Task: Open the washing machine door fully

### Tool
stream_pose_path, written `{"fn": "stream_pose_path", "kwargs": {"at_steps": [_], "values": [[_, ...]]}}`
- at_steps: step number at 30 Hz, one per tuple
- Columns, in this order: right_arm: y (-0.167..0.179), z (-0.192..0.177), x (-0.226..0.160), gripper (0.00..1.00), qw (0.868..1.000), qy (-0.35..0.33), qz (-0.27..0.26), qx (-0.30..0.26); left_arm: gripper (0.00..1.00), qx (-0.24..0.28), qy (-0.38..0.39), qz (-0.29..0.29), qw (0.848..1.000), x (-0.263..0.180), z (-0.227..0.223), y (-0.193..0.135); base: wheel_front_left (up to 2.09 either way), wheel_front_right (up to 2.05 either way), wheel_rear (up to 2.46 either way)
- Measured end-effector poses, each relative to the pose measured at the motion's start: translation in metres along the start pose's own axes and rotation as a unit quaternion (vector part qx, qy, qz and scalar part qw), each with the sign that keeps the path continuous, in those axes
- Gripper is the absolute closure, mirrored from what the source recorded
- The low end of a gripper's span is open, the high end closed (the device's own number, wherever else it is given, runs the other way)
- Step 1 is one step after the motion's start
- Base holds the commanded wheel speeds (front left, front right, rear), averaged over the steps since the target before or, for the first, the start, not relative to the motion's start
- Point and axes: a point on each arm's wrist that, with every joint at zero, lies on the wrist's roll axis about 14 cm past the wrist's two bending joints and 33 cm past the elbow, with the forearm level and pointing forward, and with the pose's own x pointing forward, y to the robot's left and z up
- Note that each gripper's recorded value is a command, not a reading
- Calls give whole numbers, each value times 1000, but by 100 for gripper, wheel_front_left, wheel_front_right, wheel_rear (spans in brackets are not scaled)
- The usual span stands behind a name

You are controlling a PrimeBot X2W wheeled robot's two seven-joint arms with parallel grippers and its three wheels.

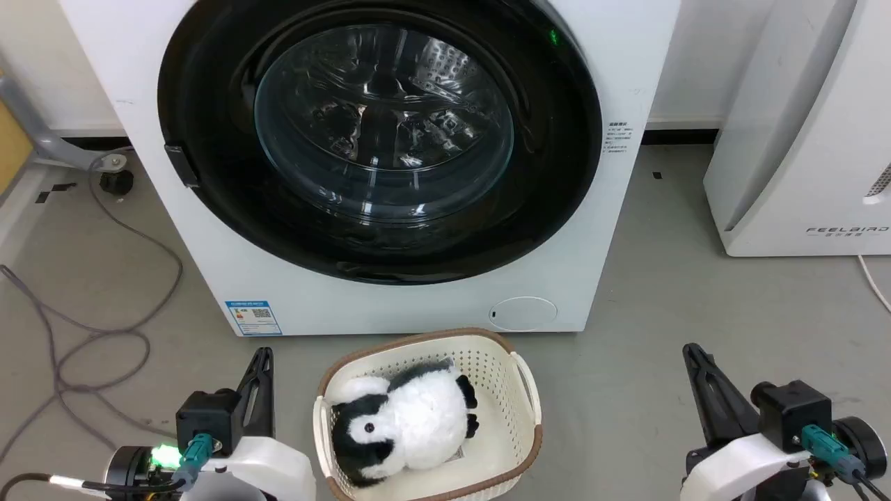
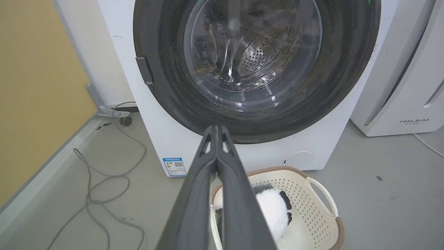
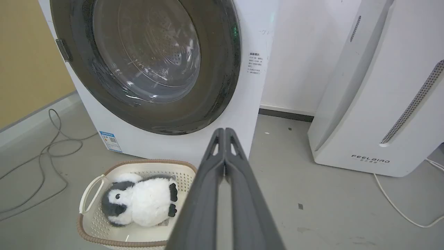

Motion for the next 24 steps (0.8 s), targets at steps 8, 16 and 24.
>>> {"fn": "stream_pose_path", "kwargs": {"at_steps": [8,16,24], "values": [[0,0,0,100,1000,0,0,0,100,0,0,0,1000,0,0,0,0,0,0],[0,0,0,100,1000,0,0,0,100,0,0,0,1000,0,0,0,0,0,0],[0,0,0,0,1000,0,0,0,0,0,1,0,1000,0,-1,0,0,0,0]]}}
